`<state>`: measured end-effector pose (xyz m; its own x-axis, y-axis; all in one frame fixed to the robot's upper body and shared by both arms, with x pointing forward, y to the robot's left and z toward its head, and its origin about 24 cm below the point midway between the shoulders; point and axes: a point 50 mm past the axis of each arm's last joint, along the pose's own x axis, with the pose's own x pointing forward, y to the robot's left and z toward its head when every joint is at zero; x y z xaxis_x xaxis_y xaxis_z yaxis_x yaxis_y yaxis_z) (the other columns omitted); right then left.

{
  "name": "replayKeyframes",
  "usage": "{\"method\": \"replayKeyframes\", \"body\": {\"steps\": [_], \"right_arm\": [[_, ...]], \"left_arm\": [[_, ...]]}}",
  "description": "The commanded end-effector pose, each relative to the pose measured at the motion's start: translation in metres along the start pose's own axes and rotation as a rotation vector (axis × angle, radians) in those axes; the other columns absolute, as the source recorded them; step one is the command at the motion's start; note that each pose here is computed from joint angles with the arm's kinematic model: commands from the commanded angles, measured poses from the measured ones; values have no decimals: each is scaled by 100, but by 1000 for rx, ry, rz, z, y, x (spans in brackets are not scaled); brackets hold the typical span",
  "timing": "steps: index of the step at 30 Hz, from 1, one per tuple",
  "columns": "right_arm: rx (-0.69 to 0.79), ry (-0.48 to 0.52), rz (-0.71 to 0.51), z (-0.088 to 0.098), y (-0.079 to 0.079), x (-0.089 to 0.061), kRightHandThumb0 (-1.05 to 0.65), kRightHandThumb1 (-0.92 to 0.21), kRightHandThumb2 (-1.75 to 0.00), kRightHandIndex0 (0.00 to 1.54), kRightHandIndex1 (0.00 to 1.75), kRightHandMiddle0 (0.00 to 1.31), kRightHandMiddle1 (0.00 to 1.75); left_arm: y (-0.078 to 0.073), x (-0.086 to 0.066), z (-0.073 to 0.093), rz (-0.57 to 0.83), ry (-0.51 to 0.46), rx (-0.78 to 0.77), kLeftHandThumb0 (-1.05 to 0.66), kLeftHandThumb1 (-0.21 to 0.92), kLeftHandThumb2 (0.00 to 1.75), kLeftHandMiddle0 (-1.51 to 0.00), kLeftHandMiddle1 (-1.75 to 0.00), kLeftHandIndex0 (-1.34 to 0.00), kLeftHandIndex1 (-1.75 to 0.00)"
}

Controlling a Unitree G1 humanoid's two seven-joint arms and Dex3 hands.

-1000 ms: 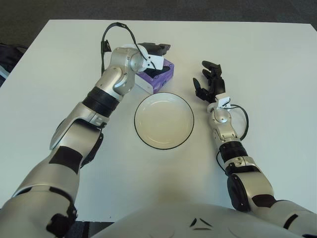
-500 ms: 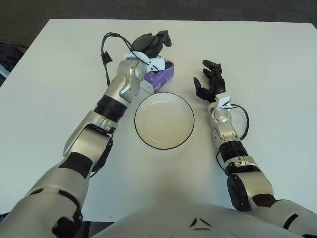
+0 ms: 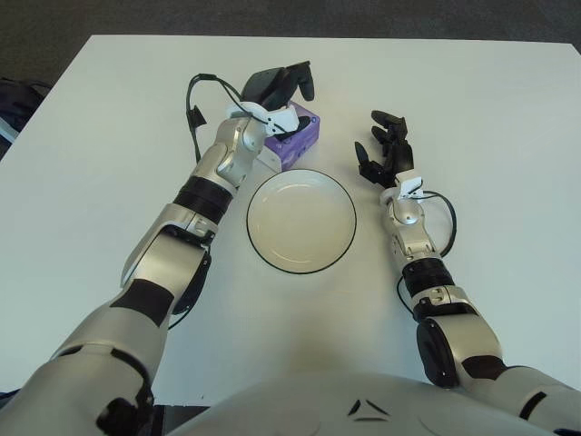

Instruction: Put the tissue paper into the plate.

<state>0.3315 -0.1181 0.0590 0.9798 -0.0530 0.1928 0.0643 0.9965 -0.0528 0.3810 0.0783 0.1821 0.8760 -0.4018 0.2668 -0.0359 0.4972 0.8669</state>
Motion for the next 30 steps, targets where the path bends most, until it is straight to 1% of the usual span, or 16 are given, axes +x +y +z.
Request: {"method": "replayKeyframes", "body": {"steps": [1,9,12,16,17,18,19,20,21,22,23,25,26,27,28,30], "right_arm": [[-52,441,-19,-83,-12,-63,-51,-73,-65,32,69,0,87],[-56,441,-19,-84,-13,-64,-52,-74,-63,33,69,0,87],[-51,440,-20,-84,-14,-64,-51,-74,-63,33,69,0,88],[-48,437,-20,-84,-15,-65,-51,-74,-63,33,69,0,88],[-48,436,-19,-84,-15,-65,-51,-74,-63,33,69,0,88],[-48,436,-18,-84,-15,-65,-50,-74,-63,33,69,0,89],[-47,435,-17,-84,-15,-65,-50,-74,-63,33,69,0,89],[-47,435,-16,-84,-15,-65,-51,-74,-63,33,69,0,89],[-47,435,-15,-84,-16,-66,-51,-74,-63,33,69,0,89],[-47,435,-14,-84,-16,-66,-51,-74,-63,33,69,0,90],[-47,436,-14,-84,-16,-66,-51,-74,-63,33,69,0,90],[-48,436,-14,-85,-16,-66,-51,-74,-63,33,69,0,90],[-49,436,-14,-85,-17,-66,-52,-74,-62,33,69,0,90],[-50,437,-14,-85,-17,-66,-52,-74,-62,33,69,0,91],[-50,437,-14,-85,-17,-66,-53,-74,-62,33,69,0,91],[-53,437,-14,-85,-17,-66,-54,-74,-62,34,69,0,92]], "left_arm": [[-1,-3,-8,-5,11,-27,0,8,158,-80,-169,-56,-175],[-2,-1,-13,-81,53,-83,0,7,158,-81,-167,-57,-175],[-1,0,-15,-120,77,-110,0,9,158,-79,-172,-55,-175],[0,1,-18,-178,116,-128,-1,14,149,-76,-174,-57,-163],[1,0,-20,-211,140,-102,-1,21,142,-66,-174,-53,-167],[3,0,-21,-232,157,-83,-30,44,110,-61,-174,-34,-170],[7,-1,-20,-278,177,-29,-41,53,96,-59,-174,-27,-171],[10,-2,-18,-307,191,7,-64,67,88,-40,-175,-17,-161],[13,-1,-15,-359,202,66,-72,72,86,-33,-175,-14,-157],[15,-1,-13,-393,211,104,-84,79,91,-21,-168,-9,-138],[16,-1,-12,-413,218,124,-91,84,94,-13,-163,-6,-125],[15,-1,-11,-472,223,181,-98,88,101,-7,-143,-3,-104],[15,-1,-11,-497,224,205,-100,89,107,-4,-118,-2,-77],[16,-1,-10,-519,224,230,-101,90,109,-4,-109,-1,-67],[18,-1,-9,-531,225,245,-103,91,113,-3,-94,-1,-51],[26,0,-4,-553,228,293,-104,92,119,-1,-76,0,-30]]}}
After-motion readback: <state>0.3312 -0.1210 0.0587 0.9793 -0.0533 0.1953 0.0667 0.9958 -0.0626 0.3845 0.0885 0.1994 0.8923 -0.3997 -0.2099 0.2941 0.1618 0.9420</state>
